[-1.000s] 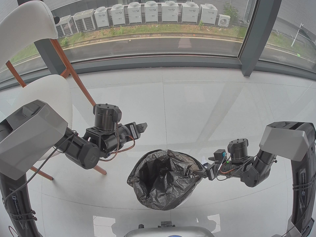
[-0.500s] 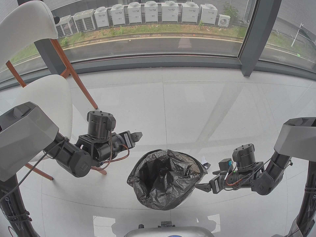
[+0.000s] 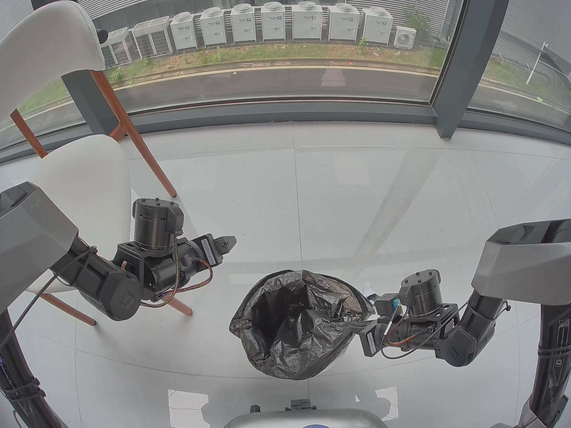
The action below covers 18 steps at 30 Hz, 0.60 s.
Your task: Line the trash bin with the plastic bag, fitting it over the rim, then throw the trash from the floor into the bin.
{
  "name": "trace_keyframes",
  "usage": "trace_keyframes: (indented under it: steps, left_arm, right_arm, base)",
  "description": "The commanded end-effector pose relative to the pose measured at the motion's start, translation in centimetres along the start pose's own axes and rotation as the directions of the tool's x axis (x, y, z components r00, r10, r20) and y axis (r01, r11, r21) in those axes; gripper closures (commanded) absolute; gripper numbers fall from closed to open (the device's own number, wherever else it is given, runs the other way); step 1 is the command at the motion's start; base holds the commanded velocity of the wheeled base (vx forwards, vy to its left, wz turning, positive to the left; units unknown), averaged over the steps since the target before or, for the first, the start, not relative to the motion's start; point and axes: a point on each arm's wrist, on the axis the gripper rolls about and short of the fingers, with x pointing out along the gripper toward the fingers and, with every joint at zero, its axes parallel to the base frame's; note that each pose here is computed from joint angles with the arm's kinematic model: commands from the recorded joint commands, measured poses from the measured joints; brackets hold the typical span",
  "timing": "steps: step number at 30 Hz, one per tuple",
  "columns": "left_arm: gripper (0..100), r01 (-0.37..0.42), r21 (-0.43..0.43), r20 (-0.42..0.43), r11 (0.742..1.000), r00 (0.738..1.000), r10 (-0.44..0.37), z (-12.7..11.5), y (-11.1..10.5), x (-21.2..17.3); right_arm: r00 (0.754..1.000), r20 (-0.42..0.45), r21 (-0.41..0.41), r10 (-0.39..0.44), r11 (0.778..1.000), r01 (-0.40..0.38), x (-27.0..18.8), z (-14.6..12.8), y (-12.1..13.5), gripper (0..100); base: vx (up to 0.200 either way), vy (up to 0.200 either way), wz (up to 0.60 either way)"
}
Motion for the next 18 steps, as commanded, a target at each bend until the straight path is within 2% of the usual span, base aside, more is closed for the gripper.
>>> trace_keyframes:
  steps: [1, 18]
  left_arm:
    - [0, -0.006, -0.006, 0.006, 1.0, 1.0, 0.006, 0.2, 0.3, -0.2]
    - [0, -0.009, -0.004, 0.001, 1.0, 1.0, 0.009, 0.0, 0.3, 0.1]
  right_arm:
    - [1.0, -0.024, 0.006, -0.003, 1.0, 0.003, 0.1, -0.6, -0.1, 100]
    - [0.998, -0.06, -0.009, 0.022, 1.0, -0.022, 0.8, -1.6, 0.8, 100]
  base:
    - [0.0, 0.0, 0.0]
    - [0.0, 0.0, 0.0]
